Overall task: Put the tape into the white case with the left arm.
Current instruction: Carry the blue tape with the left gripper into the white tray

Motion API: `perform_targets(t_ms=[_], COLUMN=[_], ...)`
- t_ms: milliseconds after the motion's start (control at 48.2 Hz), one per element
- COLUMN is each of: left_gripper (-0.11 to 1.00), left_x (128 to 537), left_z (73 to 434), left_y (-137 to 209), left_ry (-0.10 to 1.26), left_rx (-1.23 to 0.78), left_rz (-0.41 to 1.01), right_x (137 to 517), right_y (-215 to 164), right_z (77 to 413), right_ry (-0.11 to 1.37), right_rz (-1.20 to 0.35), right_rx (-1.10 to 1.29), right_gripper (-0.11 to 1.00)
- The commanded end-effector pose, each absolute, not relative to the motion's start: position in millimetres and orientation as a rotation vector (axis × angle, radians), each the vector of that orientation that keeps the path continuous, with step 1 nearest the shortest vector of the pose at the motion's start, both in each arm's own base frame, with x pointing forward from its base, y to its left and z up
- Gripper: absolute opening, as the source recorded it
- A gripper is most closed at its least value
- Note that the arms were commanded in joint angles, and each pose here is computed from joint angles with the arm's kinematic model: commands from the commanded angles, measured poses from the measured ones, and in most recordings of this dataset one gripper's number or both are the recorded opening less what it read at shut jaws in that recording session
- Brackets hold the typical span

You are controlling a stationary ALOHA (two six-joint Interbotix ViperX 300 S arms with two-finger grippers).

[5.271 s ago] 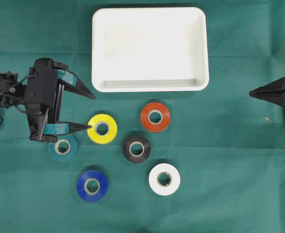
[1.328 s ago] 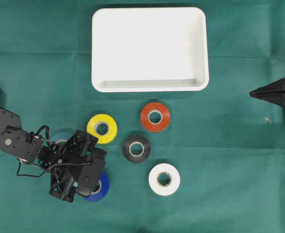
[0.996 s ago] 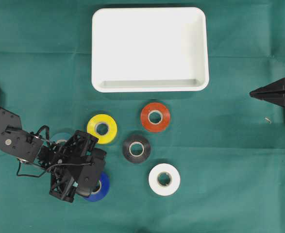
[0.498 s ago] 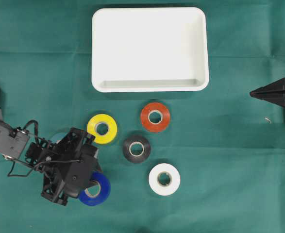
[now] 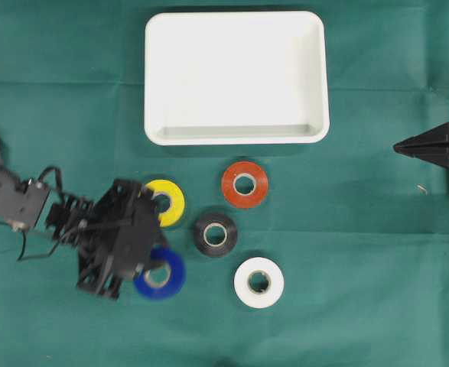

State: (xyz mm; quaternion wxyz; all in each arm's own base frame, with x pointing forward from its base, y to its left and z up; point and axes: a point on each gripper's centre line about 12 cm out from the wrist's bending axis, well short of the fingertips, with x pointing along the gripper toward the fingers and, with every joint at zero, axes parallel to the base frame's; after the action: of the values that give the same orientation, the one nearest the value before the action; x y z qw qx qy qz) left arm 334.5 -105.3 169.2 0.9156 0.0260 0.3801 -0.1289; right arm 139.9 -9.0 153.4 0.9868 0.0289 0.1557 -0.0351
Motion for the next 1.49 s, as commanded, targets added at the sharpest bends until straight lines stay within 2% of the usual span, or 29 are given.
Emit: perform_targets(t_ms=[0,353,830,1245,1473], left_gripper=[0.24,0.24,0.24,0.24,0.24], left_x=[345.7,366.0,360.9,339.8,337.5], left_z=[184.2,196.2,195.6,185.6,167.0], left_y=[-92.7,-25.1,64.0,131.9,157.5], left_ry=[0.731,0.693,0.694,0.717,0.738], left_rx=[0.033,-0.032,-0.030,-0.072,-0.100], left_rz=[-0.229,-0.048,0.155,0.330,0.391], right_x=[141.9,141.7,141.2,141.0,141.0], right_y=[-9.3,-9.1,-9.0,-8.8,-9.0], right_z=[158.0,157.4,156.3,155.6,156.0], right_ry=[0.297,0.299,0.293,0.296,0.293], right_rz=[-0.072,-0.069,-0.068,-0.067,-0.068], right_rx=[0.059,0.046,0.046,0.046,0.046], right_gripper=[-0.09,-0.09,-0.09,-0.09,-0.09])
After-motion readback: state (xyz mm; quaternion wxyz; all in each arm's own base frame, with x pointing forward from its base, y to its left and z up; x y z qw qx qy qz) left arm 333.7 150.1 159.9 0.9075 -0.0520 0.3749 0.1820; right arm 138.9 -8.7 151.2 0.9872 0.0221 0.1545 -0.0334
